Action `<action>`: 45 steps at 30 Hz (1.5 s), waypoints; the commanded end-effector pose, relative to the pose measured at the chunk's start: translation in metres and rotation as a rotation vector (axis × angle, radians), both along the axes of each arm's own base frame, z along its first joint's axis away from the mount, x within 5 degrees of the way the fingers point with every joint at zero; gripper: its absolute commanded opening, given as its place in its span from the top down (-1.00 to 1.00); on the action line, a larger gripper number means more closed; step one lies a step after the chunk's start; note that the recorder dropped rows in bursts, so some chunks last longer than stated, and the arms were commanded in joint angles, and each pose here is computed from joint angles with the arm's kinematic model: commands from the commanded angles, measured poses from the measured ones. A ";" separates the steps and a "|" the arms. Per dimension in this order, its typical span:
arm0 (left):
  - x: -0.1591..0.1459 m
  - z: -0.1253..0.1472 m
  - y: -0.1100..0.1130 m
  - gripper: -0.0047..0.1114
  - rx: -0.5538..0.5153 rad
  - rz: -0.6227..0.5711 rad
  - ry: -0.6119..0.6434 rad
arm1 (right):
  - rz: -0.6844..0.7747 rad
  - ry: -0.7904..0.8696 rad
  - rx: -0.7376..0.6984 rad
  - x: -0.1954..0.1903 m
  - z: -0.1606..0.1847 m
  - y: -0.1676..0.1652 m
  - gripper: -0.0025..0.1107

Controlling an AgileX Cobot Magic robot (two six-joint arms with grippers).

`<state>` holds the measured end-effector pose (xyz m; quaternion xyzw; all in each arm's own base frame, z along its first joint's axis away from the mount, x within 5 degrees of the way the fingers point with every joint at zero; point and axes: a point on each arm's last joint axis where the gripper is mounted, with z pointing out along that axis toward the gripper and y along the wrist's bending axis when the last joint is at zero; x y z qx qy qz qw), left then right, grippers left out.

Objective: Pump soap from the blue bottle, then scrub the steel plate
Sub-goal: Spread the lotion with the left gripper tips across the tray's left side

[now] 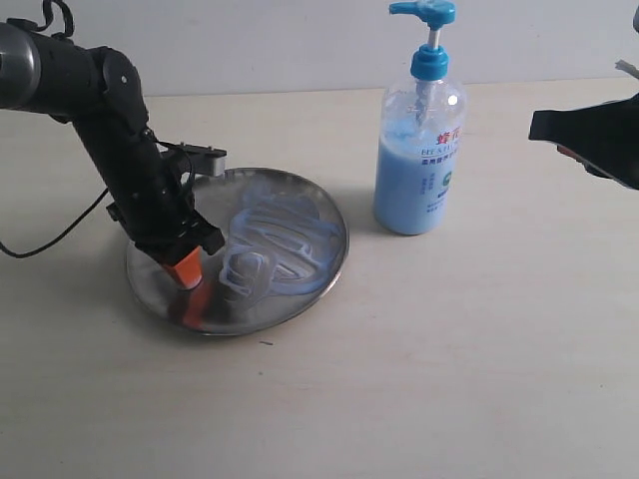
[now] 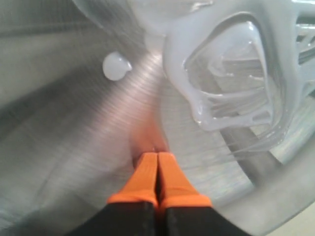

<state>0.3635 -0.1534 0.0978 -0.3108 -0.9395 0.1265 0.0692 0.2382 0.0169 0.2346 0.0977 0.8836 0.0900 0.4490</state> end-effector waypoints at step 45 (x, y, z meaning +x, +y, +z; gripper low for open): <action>-0.021 -0.015 -0.020 0.92 0.107 -0.114 -0.077 | -0.010 -0.003 0.005 -0.001 0.000 -0.001 0.96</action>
